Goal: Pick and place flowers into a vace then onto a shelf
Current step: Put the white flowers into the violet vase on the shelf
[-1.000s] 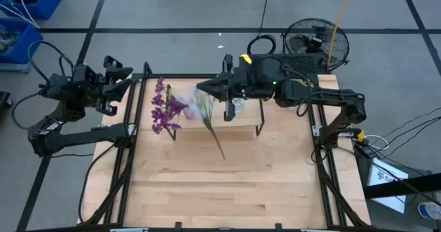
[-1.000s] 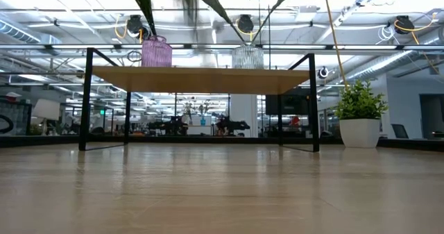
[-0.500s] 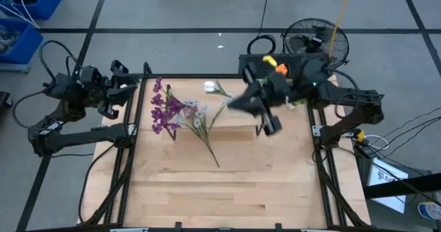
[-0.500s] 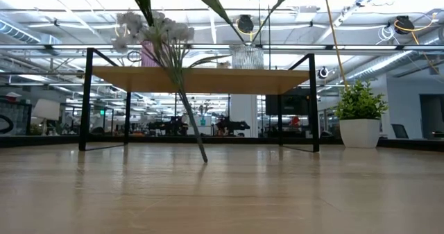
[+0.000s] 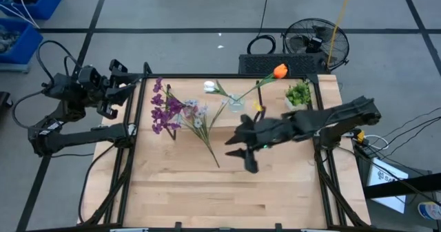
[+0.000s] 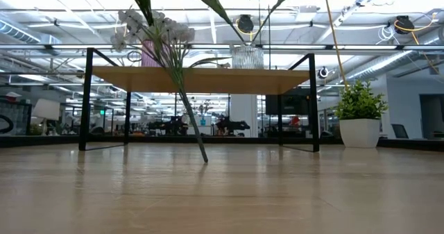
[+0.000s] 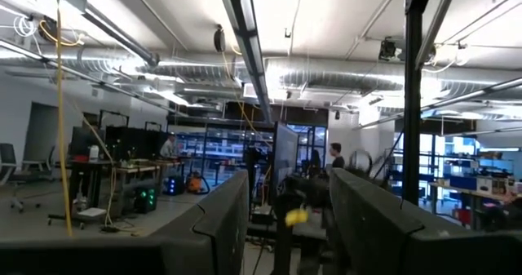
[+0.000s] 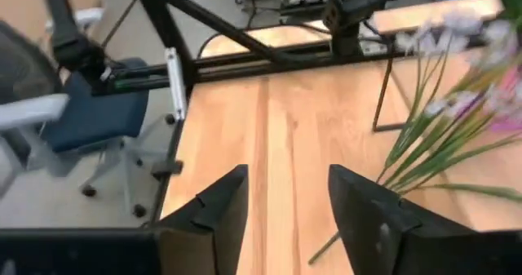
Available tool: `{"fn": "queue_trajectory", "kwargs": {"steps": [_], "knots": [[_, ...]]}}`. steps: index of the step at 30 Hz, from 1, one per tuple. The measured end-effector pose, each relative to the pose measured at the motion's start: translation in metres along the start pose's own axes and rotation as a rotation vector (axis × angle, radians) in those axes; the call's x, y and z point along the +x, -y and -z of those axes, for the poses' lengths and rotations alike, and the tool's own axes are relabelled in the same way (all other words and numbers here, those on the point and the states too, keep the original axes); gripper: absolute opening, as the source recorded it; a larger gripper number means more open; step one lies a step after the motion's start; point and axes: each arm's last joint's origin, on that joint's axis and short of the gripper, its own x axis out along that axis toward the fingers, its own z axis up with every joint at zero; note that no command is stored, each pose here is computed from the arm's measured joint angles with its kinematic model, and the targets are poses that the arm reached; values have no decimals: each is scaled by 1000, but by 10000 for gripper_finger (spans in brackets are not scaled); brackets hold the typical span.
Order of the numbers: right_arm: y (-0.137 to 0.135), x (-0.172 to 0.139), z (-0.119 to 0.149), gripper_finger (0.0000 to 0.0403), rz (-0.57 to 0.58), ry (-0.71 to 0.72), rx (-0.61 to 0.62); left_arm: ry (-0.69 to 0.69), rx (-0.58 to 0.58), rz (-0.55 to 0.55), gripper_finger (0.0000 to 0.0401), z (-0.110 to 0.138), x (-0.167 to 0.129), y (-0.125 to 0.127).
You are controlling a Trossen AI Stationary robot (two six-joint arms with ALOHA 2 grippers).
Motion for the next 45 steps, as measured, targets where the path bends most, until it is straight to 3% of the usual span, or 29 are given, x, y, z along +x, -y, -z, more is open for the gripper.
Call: {"fn": "queue_trajectory", "kwargs": {"steps": [5, 11, 16, 19, 25, 30, 36, 45], "knots": [[28, 44, 45, 185, 34, 107, 136, 2, -12, 0, 179, 0, 0, 0], [68, 75, 110, 183, 79, 170, 367, 1, -29, 1, 179, 0, 0, 0], [85, 98, 139, 177, 37, 327, 476, -4, -22, -1, 179, 0, 0, 0], [87, 116, 148, 178, 18, 342, 493, -4, -18, -5, 179, 0, 0, 0], [91, 137, 146, 174, 50, 316, 478, -3, -16, -20, 179, 1, 0, -1], [88, 132, 145, 172, 55, 294, 490, -5, -26, -16, 179, 1, 0, -1], [67, 120, 134, 171, -21, 346, 448, -12, -31, 15, 179, 1, 0, 0], [29, 65, 99, 171, -125, 484, 297, 77, -72, 264, 179, -8, 5, 13]]}}
